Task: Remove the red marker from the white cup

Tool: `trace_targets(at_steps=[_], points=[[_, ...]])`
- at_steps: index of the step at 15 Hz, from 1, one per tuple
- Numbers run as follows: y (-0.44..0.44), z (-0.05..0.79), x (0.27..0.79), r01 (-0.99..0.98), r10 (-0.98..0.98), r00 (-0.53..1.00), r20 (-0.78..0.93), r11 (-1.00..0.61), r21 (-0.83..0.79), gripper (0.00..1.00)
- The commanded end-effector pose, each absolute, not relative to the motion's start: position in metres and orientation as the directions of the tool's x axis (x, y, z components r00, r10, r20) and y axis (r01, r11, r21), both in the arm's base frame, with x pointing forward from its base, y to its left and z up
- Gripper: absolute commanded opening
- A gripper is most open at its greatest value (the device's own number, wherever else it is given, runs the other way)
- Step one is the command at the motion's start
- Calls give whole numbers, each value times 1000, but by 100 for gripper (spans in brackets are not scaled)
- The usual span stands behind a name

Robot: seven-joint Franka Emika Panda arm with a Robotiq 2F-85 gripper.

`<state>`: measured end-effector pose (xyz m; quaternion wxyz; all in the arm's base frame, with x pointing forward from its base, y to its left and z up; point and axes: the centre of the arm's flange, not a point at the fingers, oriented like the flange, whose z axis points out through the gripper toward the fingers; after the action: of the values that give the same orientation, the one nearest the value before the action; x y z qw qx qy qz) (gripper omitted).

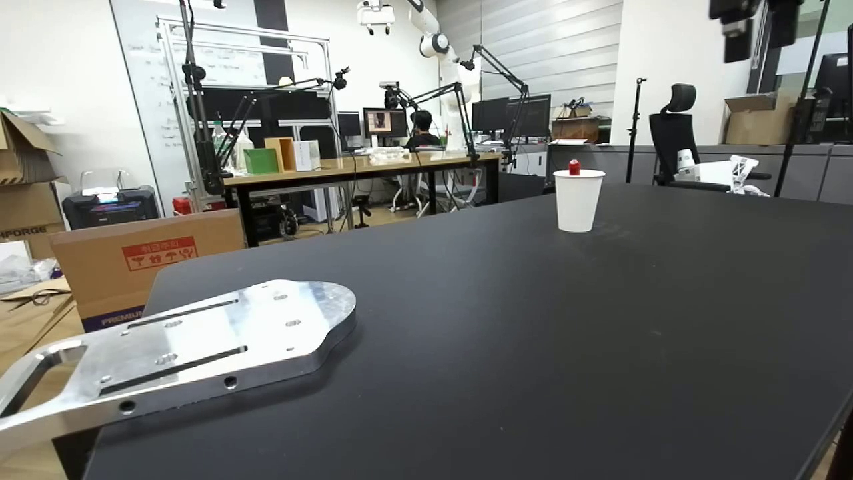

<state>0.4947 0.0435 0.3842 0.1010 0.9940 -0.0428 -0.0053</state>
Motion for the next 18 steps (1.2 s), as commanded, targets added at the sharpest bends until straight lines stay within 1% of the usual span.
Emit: trace_targets(at_steps=[1,3,5,9,13,18], points=[[40,382,588,-109,-110,994,7,-969,221,100],[39,378,624,-30,-27,999,20,-980,196,100],[39,375,660,-3,5,999,42,-982,191,100],[37,363,706,-2,17,995,100,-982,189,100],[48,343,731,-8,17,991,136,-984,180,100],[64,316,733,3,27,990,137,-985,173,100]])
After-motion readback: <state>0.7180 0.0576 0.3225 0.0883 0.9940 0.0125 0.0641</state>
